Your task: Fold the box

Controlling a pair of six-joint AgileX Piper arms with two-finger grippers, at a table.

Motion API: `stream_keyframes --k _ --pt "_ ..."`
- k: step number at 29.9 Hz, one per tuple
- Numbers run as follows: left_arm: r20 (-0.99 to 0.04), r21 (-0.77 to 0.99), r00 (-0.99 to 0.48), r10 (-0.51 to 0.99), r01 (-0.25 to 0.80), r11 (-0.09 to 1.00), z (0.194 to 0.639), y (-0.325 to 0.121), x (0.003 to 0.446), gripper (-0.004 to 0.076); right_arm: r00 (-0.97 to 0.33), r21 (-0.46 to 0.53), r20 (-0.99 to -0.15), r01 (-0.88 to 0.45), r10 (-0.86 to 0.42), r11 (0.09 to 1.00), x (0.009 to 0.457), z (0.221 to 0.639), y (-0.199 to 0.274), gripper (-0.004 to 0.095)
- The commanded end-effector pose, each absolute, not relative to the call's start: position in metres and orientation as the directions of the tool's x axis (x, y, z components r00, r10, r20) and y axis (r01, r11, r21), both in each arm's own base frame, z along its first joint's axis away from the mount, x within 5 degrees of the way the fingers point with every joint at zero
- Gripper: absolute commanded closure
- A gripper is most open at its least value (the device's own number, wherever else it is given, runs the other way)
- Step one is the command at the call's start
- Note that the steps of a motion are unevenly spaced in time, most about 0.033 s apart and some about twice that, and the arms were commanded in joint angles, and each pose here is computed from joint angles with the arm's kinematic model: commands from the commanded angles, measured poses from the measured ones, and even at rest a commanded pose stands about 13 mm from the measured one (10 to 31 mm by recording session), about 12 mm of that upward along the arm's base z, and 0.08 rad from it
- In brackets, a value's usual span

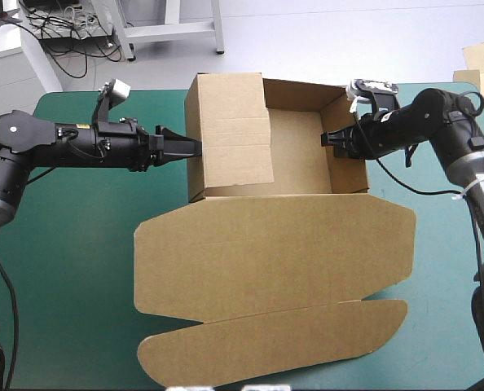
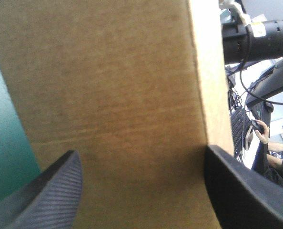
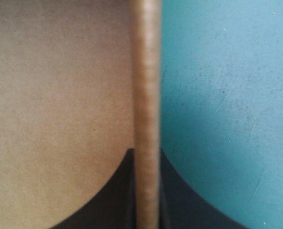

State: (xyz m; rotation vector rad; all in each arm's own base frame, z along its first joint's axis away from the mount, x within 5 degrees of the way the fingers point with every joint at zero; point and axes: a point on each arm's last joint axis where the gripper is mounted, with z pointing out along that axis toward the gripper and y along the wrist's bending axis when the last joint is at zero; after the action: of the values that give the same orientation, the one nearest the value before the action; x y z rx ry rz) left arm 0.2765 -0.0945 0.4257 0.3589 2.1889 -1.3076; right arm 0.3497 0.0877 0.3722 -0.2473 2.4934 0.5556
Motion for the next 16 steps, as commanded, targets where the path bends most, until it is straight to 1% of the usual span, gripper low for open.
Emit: stream_keyframes --k 1,6,9,11,14,16 --pt "-0.616 -0.736 -0.785 -0.060 0.548 0.398 0.449 -0.098 0.259 0.0214 -0.771 0.392 -0.637 -0.317 0.006 0.864 0.345 0.394 0.102 0.0928" --pt "-0.619 -0.724 -0.784 -0.044 0.547 0.421 0.447 -0.097 0.260 0.0215 -0.776 0.398 -0.631 -0.323 0.000 0.859 0.350 0.385 0.118 0.0928" --pt "-0.617 -0.694 -0.787 -0.017 0.534 0.483 0.441 -0.095 0.261 0.0214 -0.767 0.394 -0.641 -0.350 -0.018 0.850 0.350 0.383 0.132 0.0926" --pt "-0.589 -0.668 -0.808 -0.002 0.485 0.564 0.433 -0.090 0.264 0.0215 -0.753 0.389 -0.657 -0.374 -0.032 0.842 0.348 0.383 0.143 0.0926" --pt "-0.531 -0.606 -0.848 0.003 0.382 0.698 0.421 -0.080 0.267 0.0215 -0.733 0.384 -0.679 -0.401 -0.040 0.831 0.344 0.384 0.161 0.0926" --pt "-0.503 -0.561 -0.864 -0.004 0.322 0.763 0.415 -0.074 0.268 0.0215 -0.720 0.368 -0.692 -0.409 -0.048 0.835 0.341 0.384 0.171 0.0926"
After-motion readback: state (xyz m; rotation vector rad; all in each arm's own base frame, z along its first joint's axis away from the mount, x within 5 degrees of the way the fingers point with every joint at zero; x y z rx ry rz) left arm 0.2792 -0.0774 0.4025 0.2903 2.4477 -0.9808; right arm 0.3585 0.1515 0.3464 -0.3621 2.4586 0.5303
